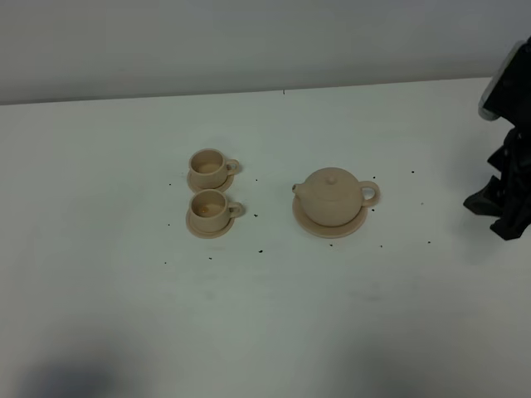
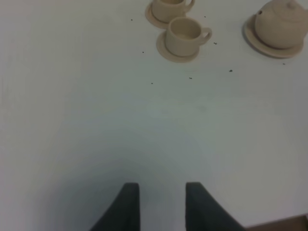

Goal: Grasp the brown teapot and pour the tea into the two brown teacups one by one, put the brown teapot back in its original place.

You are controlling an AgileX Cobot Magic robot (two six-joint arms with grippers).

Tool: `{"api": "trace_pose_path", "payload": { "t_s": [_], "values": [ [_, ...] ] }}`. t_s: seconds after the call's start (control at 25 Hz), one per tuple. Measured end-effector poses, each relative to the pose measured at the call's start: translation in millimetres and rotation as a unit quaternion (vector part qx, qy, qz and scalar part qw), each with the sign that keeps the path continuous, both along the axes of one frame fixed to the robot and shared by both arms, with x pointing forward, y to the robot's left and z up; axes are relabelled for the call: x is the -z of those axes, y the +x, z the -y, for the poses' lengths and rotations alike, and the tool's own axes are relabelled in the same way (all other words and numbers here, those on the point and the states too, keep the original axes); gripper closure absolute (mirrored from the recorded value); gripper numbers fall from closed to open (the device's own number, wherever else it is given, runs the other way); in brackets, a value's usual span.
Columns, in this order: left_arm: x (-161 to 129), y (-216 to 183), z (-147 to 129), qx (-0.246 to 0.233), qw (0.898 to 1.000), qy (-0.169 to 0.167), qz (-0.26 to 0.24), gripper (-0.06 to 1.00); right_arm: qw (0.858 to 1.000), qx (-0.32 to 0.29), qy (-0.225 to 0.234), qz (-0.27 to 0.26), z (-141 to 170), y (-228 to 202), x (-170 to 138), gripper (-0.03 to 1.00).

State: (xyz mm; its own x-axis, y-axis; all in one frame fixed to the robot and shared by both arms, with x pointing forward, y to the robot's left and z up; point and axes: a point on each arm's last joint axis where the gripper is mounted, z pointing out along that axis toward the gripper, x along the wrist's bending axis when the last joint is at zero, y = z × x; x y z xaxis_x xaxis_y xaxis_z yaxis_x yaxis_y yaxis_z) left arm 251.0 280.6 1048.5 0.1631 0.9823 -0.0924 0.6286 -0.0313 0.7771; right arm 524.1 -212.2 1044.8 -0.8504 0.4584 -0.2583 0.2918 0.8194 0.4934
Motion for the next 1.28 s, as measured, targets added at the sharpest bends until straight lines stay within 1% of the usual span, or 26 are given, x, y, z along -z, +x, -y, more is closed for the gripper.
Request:
{"api": "trace_pose_path", "payload": {
  "t_s": [0.16,0.32,0.4,0.48,0.6,0.68,0.72,0.88,1.0,1.08,1.2,1.28],
  "values": [
    [0,0,0,0.000,1.000,0.000,0.000,0.69,0.996,-0.034,-0.027,0.074,-2,21,-11,0.38],
    [0,0,0,0.000,1.000,0.000,0.000,0.69,0.987,-0.057,-0.051,0.145,-6,40,-10,0.40],
    [0,0,0,0.000,1.000,0.000,0.000,0.69,0.979,-0.065,-0.062,0.184,-9,50,-6,0.42],
    [0,0,0,0.000,1.000,0.000,0.000,0.69,0.968,-0.075,-0.077,0.227,-15,60,-2,0.43],
    [0,0,0,0.000,1.000,-0.001,0.000,0.69,0.951,-0.114,-0.108,0.266,-29,68,8,0.44],
    [0,0,0,0.000,1.000,-0.001,0.000,0.69,0.947,-0.140,-0.117,0.263,-36,69,17,0.44],
    [0,0,0,0.000,1.000,-0.001,0.000,0.69,0.948,-0.152,-0.118,0.255,-39,69,22,0.44],
    [0,0,0,0.000,1.000,-0.001,0.000,0.69,0.958,-0.186,-0.097,0.195,-43,61,33,0.44],
    [0,0,0,0.000,1.000,-0.001,0.000,0.69,0.962,-0.212,-0.083,0.149,-46,56,30,0.44],
    [0,0,0,0.000,1.000,-0.001,0.000,0.69,0.960,-0.238,-0.087,0.122,-47,54,24,0.44],
    [0,0,0,0.000,1.000,-0.001,0.000,0.69,0.952,-0.271,-0.111,0.093,-46,55,11,0.44],
    [0,0,0,0.000,1.000,-0.001,0.000,0.69,0.948,-0.281,-0.125,0.077,-41,62,4,0.44]
  ]
}}
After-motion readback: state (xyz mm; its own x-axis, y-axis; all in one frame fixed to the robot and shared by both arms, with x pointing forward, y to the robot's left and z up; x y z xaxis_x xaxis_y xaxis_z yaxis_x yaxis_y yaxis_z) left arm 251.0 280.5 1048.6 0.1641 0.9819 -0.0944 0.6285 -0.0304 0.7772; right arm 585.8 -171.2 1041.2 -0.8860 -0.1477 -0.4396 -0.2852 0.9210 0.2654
